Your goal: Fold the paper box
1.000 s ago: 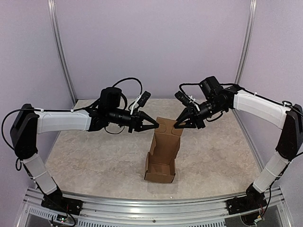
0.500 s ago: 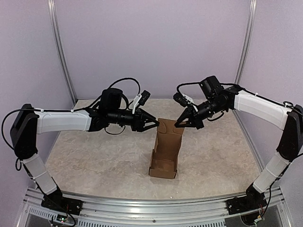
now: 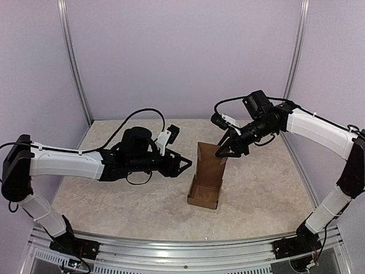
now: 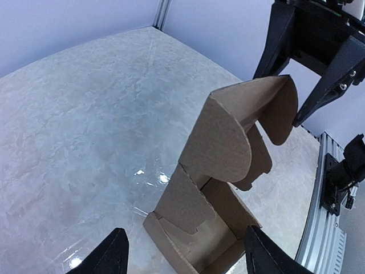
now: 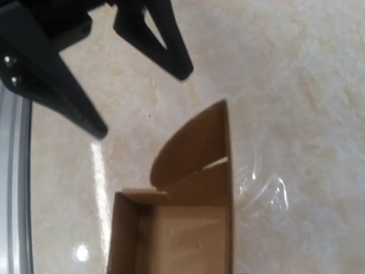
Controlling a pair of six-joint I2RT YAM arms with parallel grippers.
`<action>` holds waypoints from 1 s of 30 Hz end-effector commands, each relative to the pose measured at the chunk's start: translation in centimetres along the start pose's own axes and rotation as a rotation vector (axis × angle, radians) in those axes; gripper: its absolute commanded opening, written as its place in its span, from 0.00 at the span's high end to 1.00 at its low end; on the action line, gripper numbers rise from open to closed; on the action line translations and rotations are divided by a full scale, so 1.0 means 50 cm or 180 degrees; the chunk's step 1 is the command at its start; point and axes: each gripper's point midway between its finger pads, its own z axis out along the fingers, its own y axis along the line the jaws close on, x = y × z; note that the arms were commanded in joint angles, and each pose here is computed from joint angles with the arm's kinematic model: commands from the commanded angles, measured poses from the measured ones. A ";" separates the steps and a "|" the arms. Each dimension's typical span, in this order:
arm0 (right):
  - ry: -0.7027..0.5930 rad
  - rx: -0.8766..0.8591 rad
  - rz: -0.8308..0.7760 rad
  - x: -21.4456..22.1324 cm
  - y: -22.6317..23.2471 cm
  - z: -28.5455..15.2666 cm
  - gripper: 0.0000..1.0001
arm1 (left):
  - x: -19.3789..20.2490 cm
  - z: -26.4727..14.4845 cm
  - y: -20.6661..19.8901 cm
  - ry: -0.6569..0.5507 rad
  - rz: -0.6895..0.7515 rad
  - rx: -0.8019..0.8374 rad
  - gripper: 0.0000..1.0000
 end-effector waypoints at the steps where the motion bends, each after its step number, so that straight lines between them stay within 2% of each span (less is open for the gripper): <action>1: 0.0157 0.0171 0.0001 0.013 -0.001 -0.013 0.61 | -0.005 -0.002 0.010 -0.0154 -0.0101 -0.0319 0.32; 4: 0.0154 0.0239 0.0054 0.005 -0.012 -0.013 0.67 | 0.006 0.009 -0.006 -0.0204 -0.0097 -0.0346 0.31; 10: 0.0166 0.0469 -0.0046 -0.014 -0.004 -0.027 0.68 | 0.067 0.044 -0.025 -0.0093 -0.0015 -0.0550 0.32; 15: 0.0238 0.0209 -0.0163 0.009 0.053 -0.016 0.61 | 0.116 0.036 -0.052 0.0041 0.0045 -0.0648 0.31; 19: 0.0241 0.0308 -0.0266 0.023 0.066 -0.030 0.54 | 0.110 -0.011 -0.076 0.0122 0.0181 -0.0777 0.30; 22: 0.0239 0.0474 -0.0361 0.019 0.063 -0.053 0.52 | 0.043 -0.064 -0.080 -0.0014 0.0290 -0.0914 0.28; 25: 0.0117 0.0674 -0.0497 0.003 0.065 -0.089 0.50 | -0.076 -0.113 -0.087 -0.0333 0.0540 -0.0970 0.17; 28: -0.0002 0.0868 -0.0511 -0.008 0.062 -0.120 0.43 | -0.168 -0.129 -0.056 -0.0334 0.0443 -0.0901 0.15; 30: -0.0055 0.1001 -0.0413 -0.007 0.045 -0.138 0.40 | -0.192 -0.114 -0.020 -0.0264 0.0392 -0.0990 0.15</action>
